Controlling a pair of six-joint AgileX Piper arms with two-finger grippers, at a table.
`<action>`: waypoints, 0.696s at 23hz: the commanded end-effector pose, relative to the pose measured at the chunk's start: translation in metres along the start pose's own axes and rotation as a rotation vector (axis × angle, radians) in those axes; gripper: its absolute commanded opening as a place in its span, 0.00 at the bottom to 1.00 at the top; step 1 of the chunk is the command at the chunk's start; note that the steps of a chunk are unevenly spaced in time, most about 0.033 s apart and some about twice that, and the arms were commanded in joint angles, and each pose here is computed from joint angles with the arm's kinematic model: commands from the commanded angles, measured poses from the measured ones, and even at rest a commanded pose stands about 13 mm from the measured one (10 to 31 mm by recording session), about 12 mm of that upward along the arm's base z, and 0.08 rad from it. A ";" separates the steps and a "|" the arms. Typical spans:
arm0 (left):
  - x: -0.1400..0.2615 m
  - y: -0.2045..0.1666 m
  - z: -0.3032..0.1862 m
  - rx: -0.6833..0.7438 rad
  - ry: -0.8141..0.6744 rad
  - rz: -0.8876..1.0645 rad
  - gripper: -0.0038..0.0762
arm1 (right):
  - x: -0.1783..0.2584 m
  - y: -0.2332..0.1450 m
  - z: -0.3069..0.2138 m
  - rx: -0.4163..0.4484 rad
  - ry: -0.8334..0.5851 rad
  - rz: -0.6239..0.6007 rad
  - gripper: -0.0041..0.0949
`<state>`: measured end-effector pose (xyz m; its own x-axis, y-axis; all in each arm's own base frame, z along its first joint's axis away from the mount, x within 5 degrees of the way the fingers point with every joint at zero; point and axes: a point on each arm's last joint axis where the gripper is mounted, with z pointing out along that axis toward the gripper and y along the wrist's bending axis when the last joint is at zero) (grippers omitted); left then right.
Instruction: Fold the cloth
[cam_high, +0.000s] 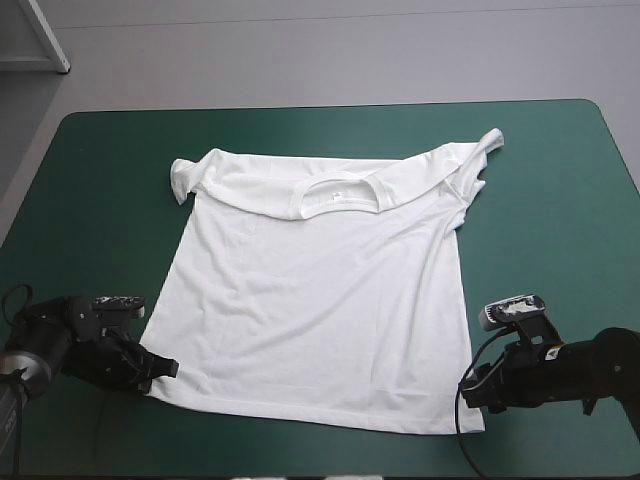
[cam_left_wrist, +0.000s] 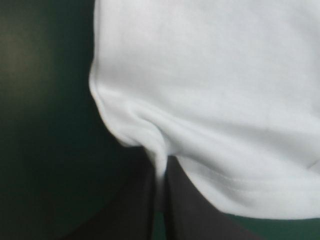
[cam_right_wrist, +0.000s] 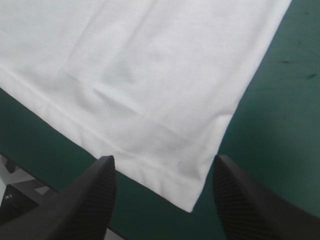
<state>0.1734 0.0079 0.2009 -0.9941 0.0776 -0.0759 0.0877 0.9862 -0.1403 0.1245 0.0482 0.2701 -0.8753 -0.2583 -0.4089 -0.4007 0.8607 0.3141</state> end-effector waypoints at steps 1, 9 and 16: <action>-0.012 -0.003 0.000 0.032 -0.116 -0.021 0.07 | -0.012 0.000 0.001 -0.031 -0.039 0.024 0.63; -0.012 -0.003 0.000 0.031 -0.116 -0.015 0.07 | -0.011 -0.007 0.029 -0.035 0.155 0.061 0.60; -0.011 -0.003 0.000 0.032 -0.110 -0.002 0.07 | 0.009 -0.015 0.062 0.052 0.235 0.083 0.54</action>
<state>0.1801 0.0050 0.2016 -0.9864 0.0676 -0.1495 0.0925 0.9817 -0.1663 0.1341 0.0608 0.2084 -0.9425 -0.3074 -0.1314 -0.3339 0.8843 0.3264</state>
